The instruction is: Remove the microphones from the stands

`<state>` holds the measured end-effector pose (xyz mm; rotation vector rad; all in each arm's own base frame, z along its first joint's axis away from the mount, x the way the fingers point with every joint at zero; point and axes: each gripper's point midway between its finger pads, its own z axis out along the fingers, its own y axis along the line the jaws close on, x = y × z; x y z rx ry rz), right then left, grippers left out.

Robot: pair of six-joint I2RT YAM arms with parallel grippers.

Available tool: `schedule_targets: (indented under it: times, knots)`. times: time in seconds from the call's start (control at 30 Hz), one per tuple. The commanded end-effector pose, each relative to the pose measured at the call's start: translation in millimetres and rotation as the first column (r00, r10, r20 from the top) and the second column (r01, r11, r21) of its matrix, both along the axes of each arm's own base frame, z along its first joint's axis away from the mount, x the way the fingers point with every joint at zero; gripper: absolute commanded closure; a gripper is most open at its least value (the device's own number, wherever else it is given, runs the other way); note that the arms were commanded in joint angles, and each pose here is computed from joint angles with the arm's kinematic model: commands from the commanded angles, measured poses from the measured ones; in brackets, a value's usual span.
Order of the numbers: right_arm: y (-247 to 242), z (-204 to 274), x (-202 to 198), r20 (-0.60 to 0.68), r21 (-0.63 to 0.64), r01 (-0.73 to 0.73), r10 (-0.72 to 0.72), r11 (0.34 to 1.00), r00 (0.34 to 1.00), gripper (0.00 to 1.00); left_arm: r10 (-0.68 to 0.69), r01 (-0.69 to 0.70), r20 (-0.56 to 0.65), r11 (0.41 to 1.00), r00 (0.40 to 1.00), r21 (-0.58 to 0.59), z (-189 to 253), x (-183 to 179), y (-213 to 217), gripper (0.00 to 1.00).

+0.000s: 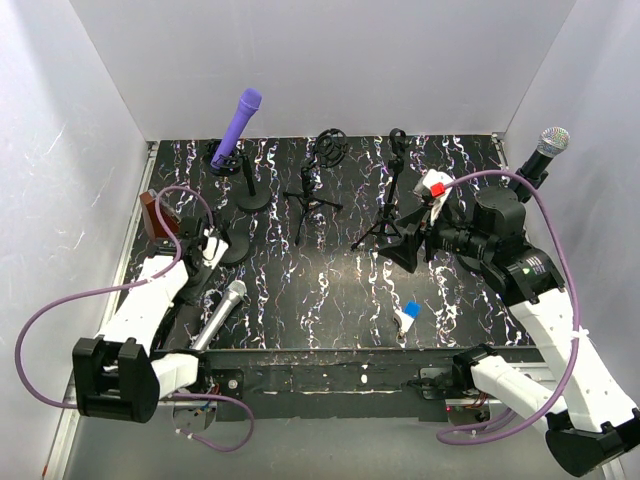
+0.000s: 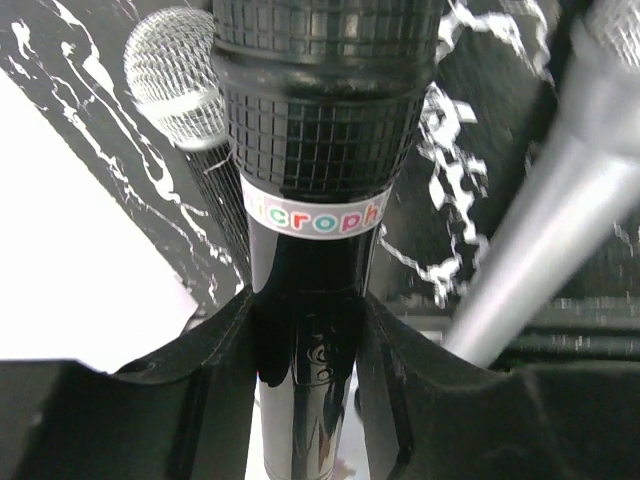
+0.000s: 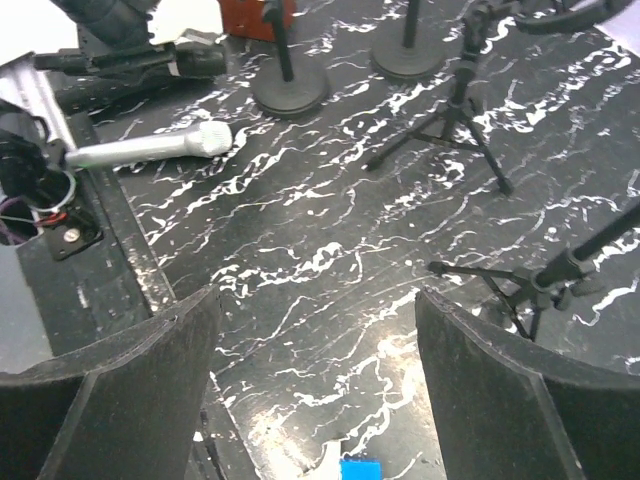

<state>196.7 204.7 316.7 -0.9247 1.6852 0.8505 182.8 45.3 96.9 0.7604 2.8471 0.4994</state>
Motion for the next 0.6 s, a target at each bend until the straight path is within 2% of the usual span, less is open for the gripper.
schedule_targets:
  times: [0.0,0.37,0.5,0.57]
  knots:
    - [-12,10,17,0.065,-0.020,0.110,-0.109,0.994,0.992,0.15,0.111,-0.109,0.180,0.994,0.977,-0.020,-9,40,10,1.00]
    - [-12,-3,8,0.017,-0.039,0.086,-0.085,0.996,0.996,0.15,0.078,-0.070,0.074,0.992,0.994,-0.101,-46,21,-3,1.00]
    - [-10,-5,12,0.015,-0.039,0.085,-0.084,0.996,0.996,0.15,0.081,-0.074,0.062,0.991,0.995,-0.111,-50,14,-4,0.71]
    - [-9,-4,13,0.017,-0.035,0.084,-0.083,0.996,0.996,0.15,0.081,-0.074,0.046,0.989,0.996,-0.125,-53,10,-6,0.64]
